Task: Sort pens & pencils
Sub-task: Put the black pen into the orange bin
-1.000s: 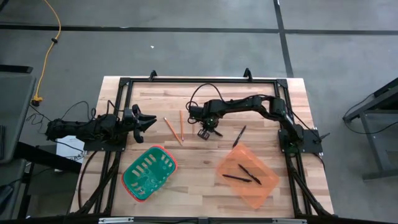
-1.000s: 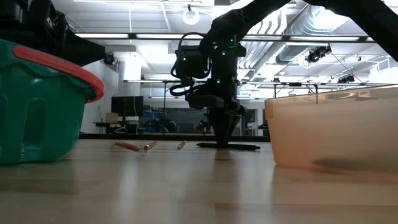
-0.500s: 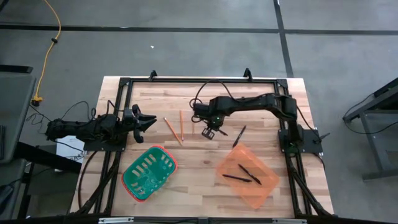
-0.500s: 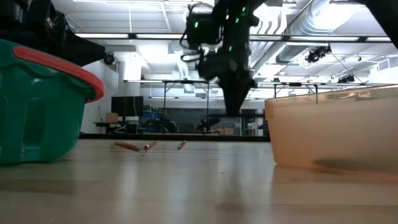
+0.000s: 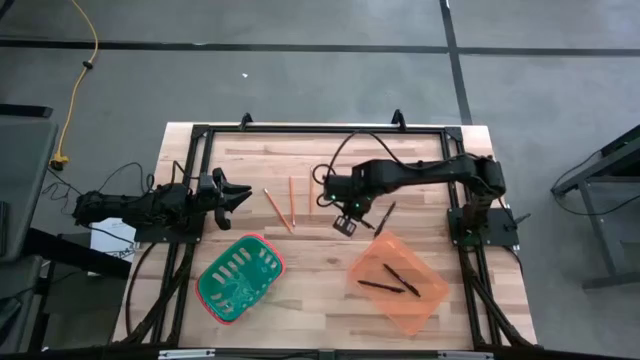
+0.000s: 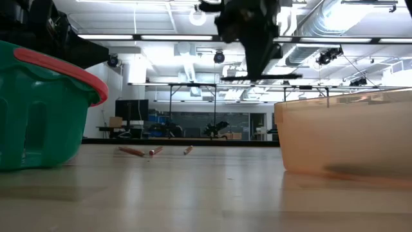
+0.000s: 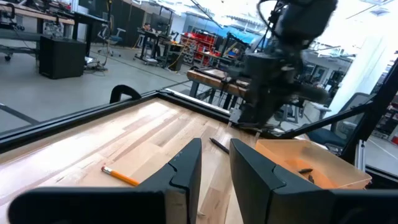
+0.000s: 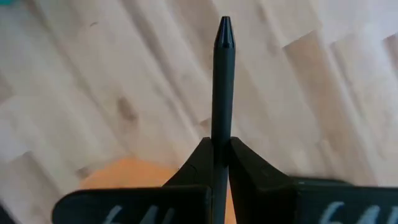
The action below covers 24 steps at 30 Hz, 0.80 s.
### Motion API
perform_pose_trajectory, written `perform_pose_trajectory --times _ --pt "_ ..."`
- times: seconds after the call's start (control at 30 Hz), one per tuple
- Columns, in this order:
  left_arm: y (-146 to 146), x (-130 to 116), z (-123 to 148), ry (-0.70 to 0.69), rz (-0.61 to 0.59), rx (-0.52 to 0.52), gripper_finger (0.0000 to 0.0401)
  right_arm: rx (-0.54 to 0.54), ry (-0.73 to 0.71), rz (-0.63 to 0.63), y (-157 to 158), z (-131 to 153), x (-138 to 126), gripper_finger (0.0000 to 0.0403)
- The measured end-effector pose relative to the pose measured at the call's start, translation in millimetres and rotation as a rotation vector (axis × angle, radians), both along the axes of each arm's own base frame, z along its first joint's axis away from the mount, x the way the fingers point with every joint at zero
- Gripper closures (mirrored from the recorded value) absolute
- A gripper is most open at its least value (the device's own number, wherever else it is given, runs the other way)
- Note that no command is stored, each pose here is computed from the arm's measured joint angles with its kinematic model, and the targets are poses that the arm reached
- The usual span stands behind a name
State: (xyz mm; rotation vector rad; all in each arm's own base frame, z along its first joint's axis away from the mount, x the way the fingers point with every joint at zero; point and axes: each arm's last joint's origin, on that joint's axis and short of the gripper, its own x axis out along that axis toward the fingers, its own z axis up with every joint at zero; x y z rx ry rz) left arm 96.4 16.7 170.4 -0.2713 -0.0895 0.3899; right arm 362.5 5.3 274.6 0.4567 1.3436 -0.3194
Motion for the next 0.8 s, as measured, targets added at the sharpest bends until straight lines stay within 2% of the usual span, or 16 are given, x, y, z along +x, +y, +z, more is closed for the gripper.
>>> perform_pose_trajectory --times 0.13,0.23,0.5,0.63,0.8 --pt "0 0 0 0.000 0.000 0.000 0.0329 0.034 0.004 0.025 21 6 -6 0.0394" --pt "0 0 0 0.000 0.000 0.000 0.0329 0.034 0.061 0.035 35 5 -13 0.0391" --pt "0 0 0 0.000 0.000 0.000 0.0329 -0.028 0.136 0.051 78 4 -28 0.0390" --pt "0 0 0 0.000 0.000 0.000 0.0329 -0.042 0.170 0.043 95 -6 -36 0.0390" --pt "0 0 0 0.000 0.000 0.000 0.0329 -0.054 0.240 0.028 111 -32 -50 0.0389"
